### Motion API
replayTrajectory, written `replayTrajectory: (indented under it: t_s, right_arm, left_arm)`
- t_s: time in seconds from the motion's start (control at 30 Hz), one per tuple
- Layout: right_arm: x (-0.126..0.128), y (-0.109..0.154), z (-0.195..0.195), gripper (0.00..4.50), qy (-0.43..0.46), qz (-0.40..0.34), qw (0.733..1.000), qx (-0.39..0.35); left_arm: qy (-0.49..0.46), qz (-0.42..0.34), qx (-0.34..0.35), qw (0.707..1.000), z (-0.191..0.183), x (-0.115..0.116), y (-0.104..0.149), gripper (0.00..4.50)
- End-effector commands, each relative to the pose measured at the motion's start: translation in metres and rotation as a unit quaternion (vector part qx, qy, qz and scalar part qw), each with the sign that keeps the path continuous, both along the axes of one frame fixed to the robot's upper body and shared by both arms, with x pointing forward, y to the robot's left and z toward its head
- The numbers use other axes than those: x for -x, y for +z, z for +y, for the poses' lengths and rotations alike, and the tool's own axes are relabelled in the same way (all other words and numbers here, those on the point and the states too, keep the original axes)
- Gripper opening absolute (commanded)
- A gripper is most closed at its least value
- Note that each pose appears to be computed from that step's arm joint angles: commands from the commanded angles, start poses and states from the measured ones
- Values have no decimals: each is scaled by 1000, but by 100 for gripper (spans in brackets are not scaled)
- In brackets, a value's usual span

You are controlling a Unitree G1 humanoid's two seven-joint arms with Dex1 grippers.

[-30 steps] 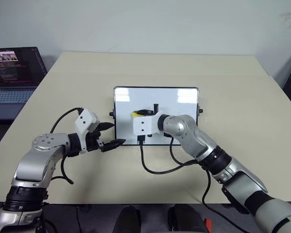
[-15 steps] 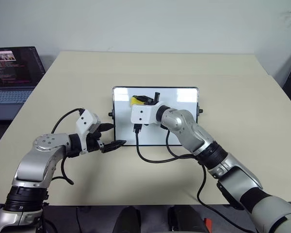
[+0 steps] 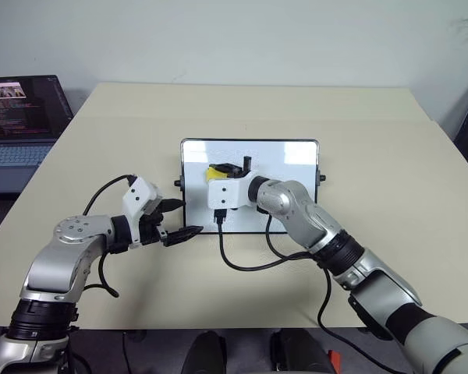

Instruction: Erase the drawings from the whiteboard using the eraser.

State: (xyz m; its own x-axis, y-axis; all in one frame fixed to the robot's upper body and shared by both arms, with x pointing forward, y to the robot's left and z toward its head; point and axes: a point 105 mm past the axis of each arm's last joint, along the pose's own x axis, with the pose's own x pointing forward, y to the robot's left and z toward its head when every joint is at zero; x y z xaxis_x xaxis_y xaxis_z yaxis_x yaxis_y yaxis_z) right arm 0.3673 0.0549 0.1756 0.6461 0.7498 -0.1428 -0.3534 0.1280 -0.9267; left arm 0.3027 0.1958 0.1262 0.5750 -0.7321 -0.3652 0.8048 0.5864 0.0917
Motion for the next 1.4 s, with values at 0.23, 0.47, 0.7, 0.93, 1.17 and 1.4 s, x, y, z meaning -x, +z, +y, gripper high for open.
replayTrajectory:
  t_s: [0.23, 0.47, 0.7, 0.93, 1.17, 1.4]
  right_arm:
    - [16, -21, 4, 127, 36, 62, 996, 45]
    - [11, -1, 4, 127, 15, 43, 999, 24]
    - [10, 2, 7, 127, 1, 112, 994, -7]
    - [7, 0, 4, 127, -11, 162, 986, -25]
    - [-4, 6, -2, 127, -35, 146, 988, -39]
    - [-8, -1, -6, 127, -45, 195, 978, -57]
  left_arm:
    - [-15, -18, -2, 1000, -7, 1, 6, 450]
    - [-18, -16, -2, 1000, -8, 2, 5, 450]
    - [-21, -15, -2, 1000, -10, 2, 5, 450]
    - [-24, -14, -2, 1000, -11, 2, 3, 450]
    - [-26, -14, -4, 1000, -12, 2, 2, 450]
    - [-29, -15, -4, 999, -13, 2, 2, 450]
